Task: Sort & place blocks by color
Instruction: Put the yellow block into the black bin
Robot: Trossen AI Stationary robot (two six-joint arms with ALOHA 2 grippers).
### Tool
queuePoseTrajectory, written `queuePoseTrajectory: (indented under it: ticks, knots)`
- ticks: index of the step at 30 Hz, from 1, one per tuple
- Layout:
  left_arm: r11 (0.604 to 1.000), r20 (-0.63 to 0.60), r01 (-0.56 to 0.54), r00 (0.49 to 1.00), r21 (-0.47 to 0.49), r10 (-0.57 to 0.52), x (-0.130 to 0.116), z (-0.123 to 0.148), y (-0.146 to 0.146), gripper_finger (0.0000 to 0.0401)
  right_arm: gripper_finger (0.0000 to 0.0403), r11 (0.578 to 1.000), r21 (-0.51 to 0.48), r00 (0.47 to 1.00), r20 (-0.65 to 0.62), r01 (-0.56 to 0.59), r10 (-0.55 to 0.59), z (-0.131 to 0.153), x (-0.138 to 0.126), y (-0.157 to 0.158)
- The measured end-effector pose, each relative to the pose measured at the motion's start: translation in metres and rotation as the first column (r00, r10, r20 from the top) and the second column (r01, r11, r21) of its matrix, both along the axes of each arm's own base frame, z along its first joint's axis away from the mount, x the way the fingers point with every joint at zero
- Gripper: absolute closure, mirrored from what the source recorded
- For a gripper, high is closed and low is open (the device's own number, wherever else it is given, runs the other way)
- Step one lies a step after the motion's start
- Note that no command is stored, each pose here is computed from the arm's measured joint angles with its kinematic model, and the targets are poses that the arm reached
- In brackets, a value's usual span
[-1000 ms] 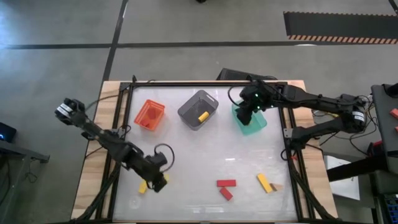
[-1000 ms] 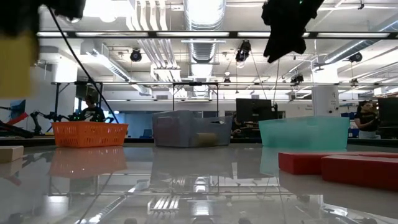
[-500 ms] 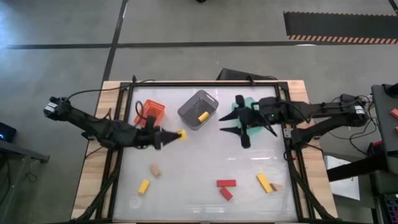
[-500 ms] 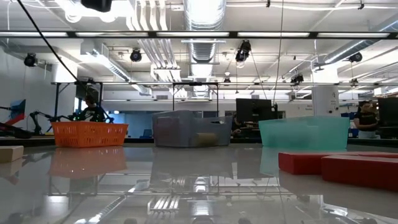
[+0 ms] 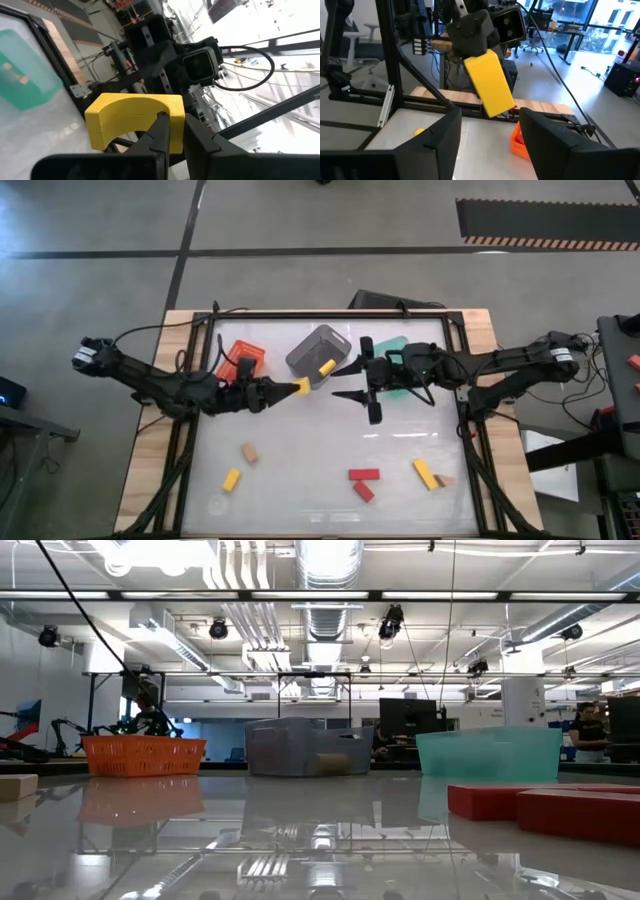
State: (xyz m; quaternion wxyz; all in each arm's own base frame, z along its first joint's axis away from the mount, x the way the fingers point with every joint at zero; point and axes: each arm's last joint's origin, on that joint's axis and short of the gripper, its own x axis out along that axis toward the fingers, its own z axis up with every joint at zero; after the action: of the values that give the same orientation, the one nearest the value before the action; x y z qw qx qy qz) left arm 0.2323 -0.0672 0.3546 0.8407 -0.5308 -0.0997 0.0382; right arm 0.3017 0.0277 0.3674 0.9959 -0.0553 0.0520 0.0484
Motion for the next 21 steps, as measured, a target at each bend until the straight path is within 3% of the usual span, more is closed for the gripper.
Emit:
queuePoseTrajectory:
  ticks: [14,21]
  knots:
    - [0.999,0.021,-0.011,1.0,-0.034,0.011,0.035,-0.019,-0.007,0.0386,0.0192,0.998,-0.019,0.998,-0.022,-0.059,0.058,-0.012,0.013,0.004]
    - [0.999,0.092,0.014,0.996,-0.05,-0.009,0.05,-0.022,-0.012,0.0386,0.0193,0.998,-0.024,0.997,-0.036,-0.063,0.062,-0.015,0.015,0.004]
